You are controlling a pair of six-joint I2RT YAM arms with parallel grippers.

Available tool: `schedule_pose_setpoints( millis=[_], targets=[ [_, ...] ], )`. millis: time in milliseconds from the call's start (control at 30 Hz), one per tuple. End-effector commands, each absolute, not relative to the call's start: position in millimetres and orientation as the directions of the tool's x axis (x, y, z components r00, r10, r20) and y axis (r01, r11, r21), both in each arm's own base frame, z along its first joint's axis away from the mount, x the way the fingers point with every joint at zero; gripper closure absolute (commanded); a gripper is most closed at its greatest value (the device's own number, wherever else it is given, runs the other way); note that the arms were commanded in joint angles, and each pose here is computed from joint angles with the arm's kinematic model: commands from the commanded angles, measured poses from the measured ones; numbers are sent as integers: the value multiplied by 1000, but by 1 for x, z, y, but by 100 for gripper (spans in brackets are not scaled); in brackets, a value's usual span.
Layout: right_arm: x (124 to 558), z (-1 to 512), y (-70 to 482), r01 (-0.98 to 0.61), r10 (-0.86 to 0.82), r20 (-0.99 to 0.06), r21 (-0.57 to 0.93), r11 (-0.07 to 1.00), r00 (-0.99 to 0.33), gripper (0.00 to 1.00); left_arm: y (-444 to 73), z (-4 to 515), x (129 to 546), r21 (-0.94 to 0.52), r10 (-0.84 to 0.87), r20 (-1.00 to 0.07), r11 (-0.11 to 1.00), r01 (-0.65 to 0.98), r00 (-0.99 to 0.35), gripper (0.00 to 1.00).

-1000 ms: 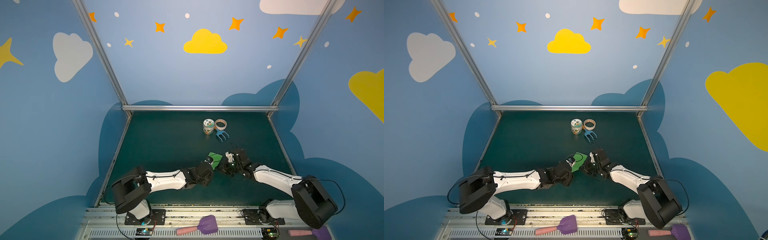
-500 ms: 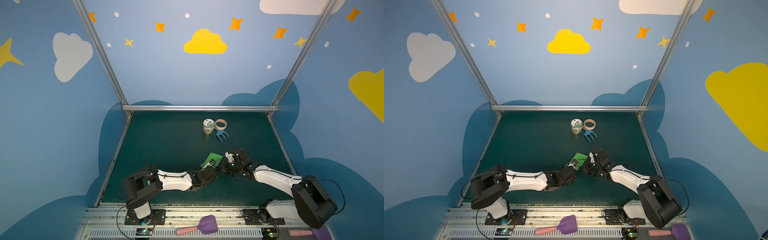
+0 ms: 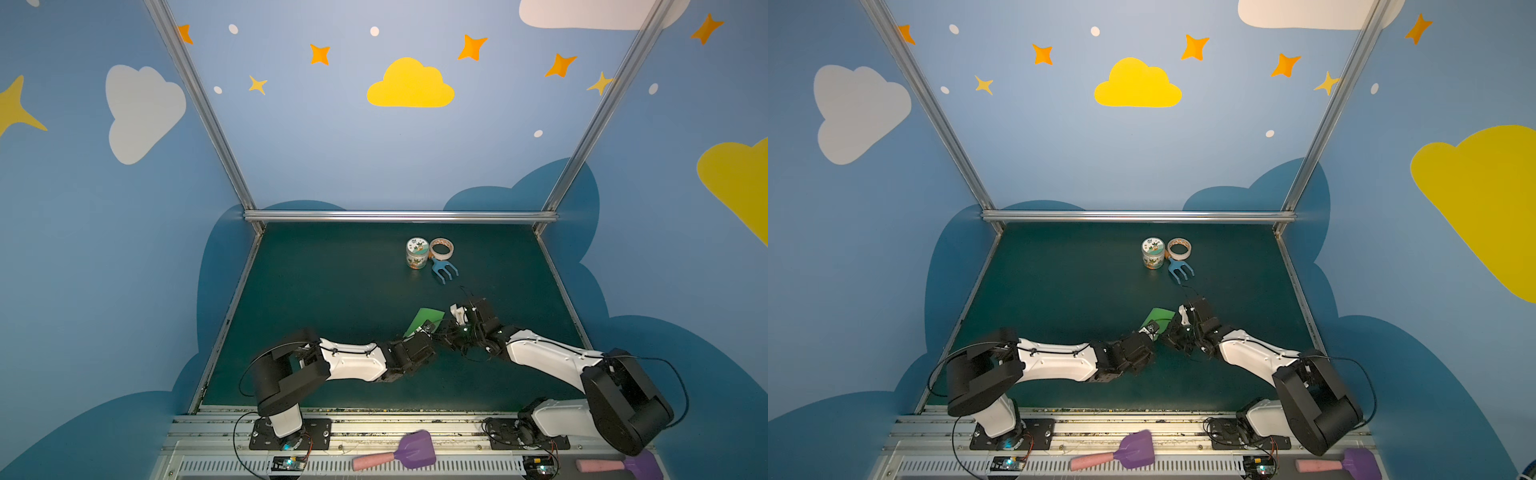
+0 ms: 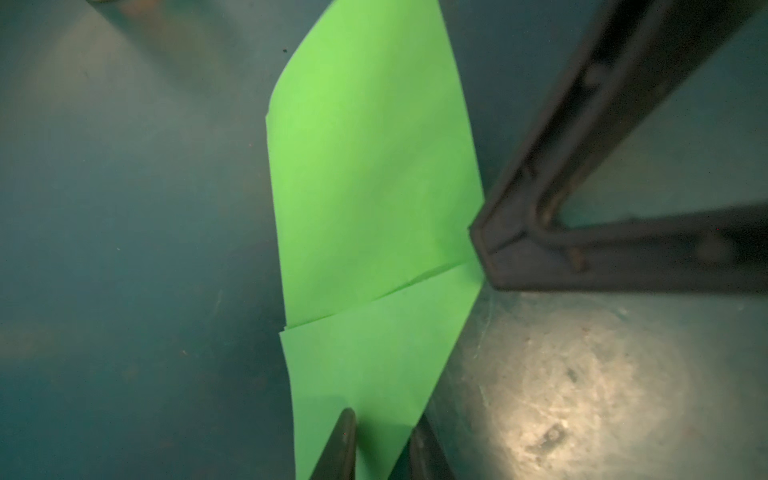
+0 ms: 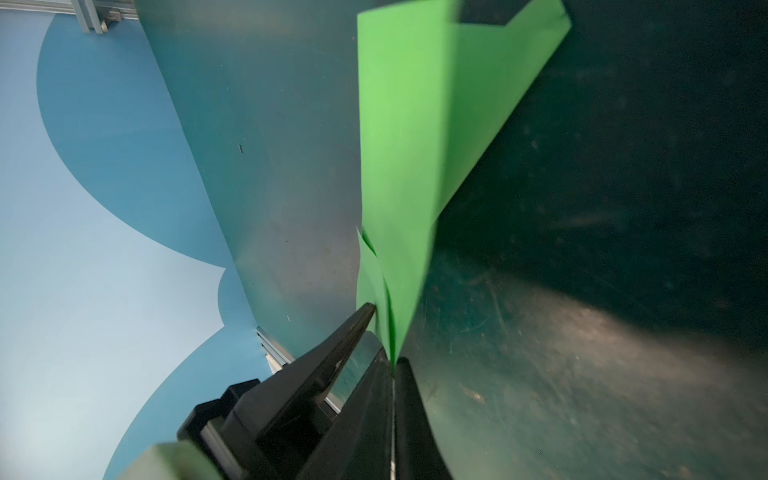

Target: Fold a paper plane with a square sheet of paper (fold left side to right side)

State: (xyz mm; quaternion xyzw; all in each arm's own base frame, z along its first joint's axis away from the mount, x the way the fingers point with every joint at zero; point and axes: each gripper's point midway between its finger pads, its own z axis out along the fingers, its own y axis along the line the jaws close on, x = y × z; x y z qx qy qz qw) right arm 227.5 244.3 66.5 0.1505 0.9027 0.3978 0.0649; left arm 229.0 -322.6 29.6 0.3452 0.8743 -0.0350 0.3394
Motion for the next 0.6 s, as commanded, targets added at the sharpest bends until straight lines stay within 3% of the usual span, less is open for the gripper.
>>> schedule_pose_setpoints(
  millis=[0,200,367,433,567],
  targets=[
    [235,73,247,207,322,-9,751,627,-947,100,-332,37,229,150,575,-631,749,645,-521,85],
    [242,76,247,203,318,-4,762,614,-948,100,-334,39,227,96,559,-624,748,657,-545,97],
    [246,91,245,168,298,-17,794,584,-954,66,-333,46,227,-46,482,-612,770,637,-627,97],
    [245,98,241,153,299,-35,800,580,-954,60,-333,52,227,-108,445,-606,775,623,-659,97],
    [239,105,231,134,297,-57,801,584,-953,57,-330,53,228,-227,387,-558,780,583,-734,97]
  ],
)
